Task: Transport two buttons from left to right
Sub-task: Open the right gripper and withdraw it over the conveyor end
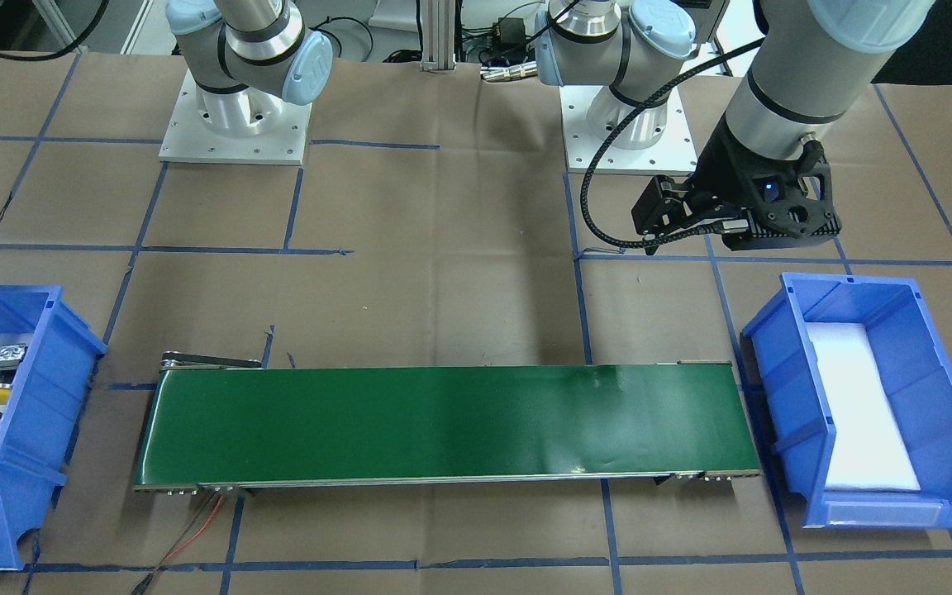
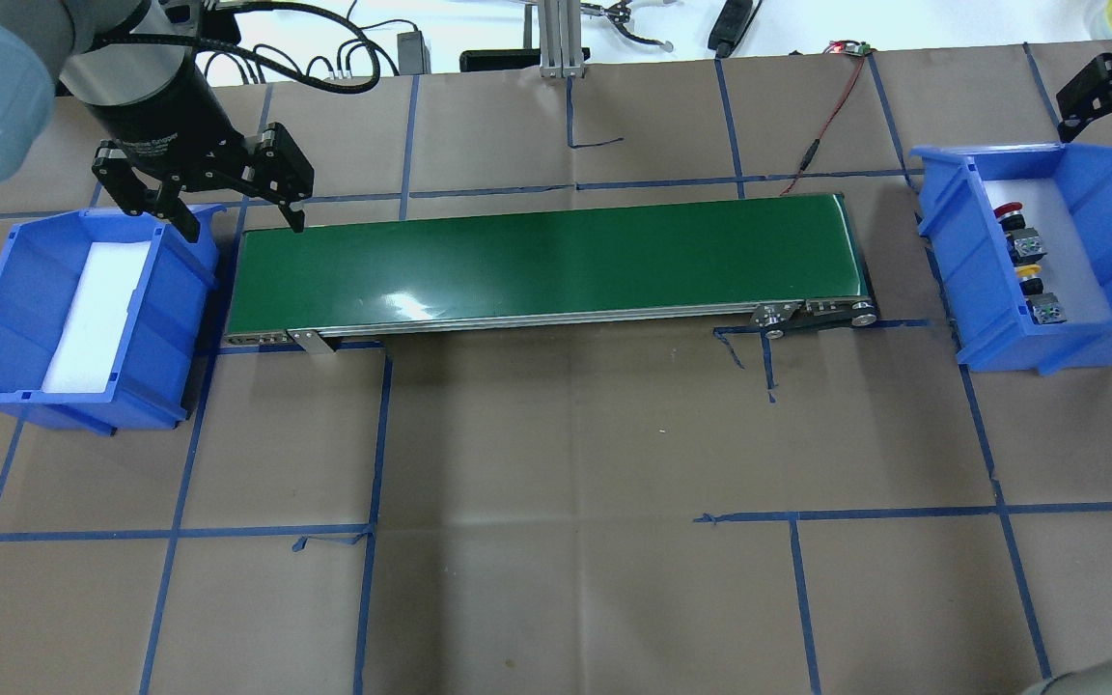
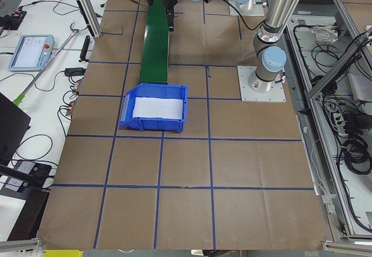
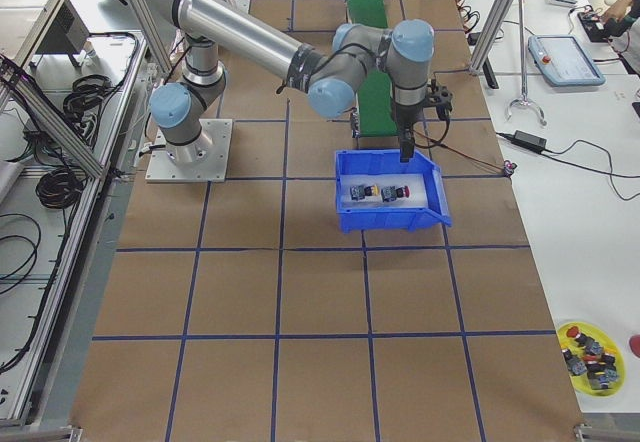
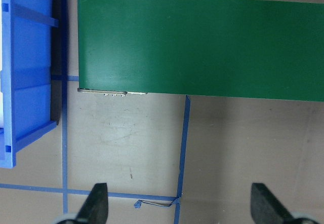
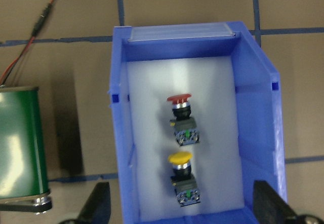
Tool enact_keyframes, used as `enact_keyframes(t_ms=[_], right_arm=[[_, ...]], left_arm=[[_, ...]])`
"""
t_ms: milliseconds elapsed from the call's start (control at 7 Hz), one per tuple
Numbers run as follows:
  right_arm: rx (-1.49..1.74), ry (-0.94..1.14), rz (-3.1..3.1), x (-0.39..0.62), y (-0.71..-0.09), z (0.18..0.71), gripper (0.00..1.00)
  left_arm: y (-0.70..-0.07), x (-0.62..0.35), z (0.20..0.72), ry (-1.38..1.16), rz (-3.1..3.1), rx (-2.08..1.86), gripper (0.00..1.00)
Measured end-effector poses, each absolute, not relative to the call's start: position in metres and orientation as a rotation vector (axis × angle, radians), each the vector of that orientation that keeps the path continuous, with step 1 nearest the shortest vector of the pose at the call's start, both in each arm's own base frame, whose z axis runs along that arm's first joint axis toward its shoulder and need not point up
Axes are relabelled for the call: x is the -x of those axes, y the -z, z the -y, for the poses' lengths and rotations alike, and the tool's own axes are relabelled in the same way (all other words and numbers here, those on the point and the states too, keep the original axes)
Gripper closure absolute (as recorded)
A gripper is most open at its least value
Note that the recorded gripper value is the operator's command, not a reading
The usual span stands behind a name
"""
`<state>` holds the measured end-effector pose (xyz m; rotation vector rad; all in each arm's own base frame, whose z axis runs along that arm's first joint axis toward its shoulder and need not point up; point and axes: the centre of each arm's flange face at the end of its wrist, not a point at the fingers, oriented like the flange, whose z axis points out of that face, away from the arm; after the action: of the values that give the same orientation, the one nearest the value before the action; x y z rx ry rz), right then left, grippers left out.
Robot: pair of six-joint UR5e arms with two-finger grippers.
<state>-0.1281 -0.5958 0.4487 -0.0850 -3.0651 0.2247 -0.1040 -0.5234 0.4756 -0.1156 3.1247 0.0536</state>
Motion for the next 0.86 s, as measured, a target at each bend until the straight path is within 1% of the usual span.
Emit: enact_keyframes(t_ms=[143, 429, 571, 857], right_arm=[[0.103, -0.246, 3.113, 0.076, -0.477, 0.581, 0.00], [0.059, -0.258, 3.229, -0.033, -0.513, 0.548, 0.00], [0.038, -0.253, 3.240, -0.075, -0.522, 0.528, 0.00], [0.140, -0.215, 3.192, -0.123, -0.515, 0.494, 0.00]], left_arm=[[-0.475, 0.104, 0.524, -0.055, -3.124, 0.116, 0.00], [-0.475, 0.104, 0.524, -0.055, -3.124, 0.115, 0.00], [-0.475, 0.104, 0.524, -0.055, -3.124, 0.114, 0.00], [-0.476, 0.104, 0.523, -0.053, -3.124, 0.112, 0.00]])
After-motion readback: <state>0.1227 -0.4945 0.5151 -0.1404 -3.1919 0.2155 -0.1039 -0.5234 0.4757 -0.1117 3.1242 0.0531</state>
